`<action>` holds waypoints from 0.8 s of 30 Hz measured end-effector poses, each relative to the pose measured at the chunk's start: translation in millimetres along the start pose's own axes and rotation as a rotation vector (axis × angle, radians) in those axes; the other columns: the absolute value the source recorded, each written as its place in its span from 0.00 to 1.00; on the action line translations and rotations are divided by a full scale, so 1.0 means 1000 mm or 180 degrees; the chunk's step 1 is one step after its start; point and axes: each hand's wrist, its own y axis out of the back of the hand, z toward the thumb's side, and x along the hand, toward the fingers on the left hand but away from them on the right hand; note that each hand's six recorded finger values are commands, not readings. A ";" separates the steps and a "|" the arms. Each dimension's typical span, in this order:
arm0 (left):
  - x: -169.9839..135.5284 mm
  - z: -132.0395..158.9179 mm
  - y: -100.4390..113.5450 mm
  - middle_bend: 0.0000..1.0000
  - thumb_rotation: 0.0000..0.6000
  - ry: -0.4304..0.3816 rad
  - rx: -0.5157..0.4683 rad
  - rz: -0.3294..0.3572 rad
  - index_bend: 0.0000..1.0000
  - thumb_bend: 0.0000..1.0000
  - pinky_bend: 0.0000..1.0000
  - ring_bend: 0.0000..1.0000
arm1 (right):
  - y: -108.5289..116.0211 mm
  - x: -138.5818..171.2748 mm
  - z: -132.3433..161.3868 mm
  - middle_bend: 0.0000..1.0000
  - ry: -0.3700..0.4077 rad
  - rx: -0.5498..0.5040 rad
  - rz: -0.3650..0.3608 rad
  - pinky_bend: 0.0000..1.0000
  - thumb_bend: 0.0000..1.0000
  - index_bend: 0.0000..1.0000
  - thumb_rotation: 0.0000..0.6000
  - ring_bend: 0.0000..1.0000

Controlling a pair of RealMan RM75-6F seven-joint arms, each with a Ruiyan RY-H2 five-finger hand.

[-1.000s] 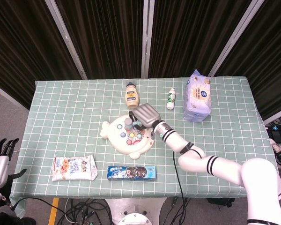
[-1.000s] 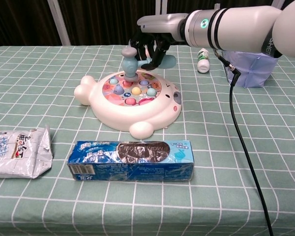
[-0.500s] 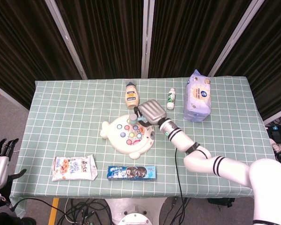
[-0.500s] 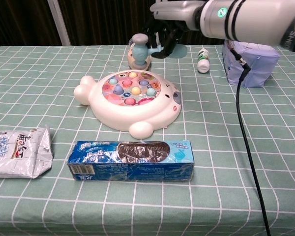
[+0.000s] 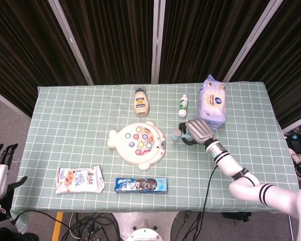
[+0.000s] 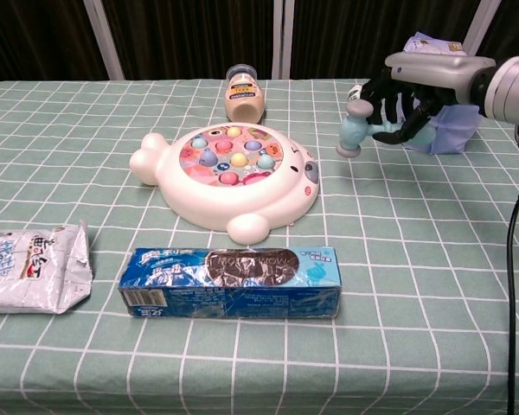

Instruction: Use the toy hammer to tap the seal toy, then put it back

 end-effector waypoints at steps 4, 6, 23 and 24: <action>0.000 0.000 -0.001 0.13 1.00 0.0007 -0.0003 -0.0027 0.09 0.01 0.00 0.02 | -0.018 0.000 -0.009 0.52 -0.0016 -0.0020 0.0057 0.54 0.45 0.63 1.00 0.44; -0.001 0.000 -0.002 0.13 1.00 0.0019 -0.0007 -0.0041 0.09 0.01 0.00 0.02 | -0.025 -0.001 -0.010 0.50 -0.0014 -0.0031 0.0077 0.51 0.42 0.61 1.00 0.42; -0.001 0.000 -0.004 0.13 1.00 0.0014 -0.0010 -0.0067 0.09 0.01 0.00 0.02 | -0.046 0.006 -0.016 0.31 -0.0013 -0.0113 0.0124 0.34 0.23 0.30 1.00 0.22; -0.001 0.000 -0.004 0.13 1.00 0.0014 -0.0011 -0.0064 0.09 0.01 0.00 0.02 | -0.046 0.007 -0.016 0.31 -0.0012 -0.0119 0.0123 0.33 0.23 0.29 1.00 0.21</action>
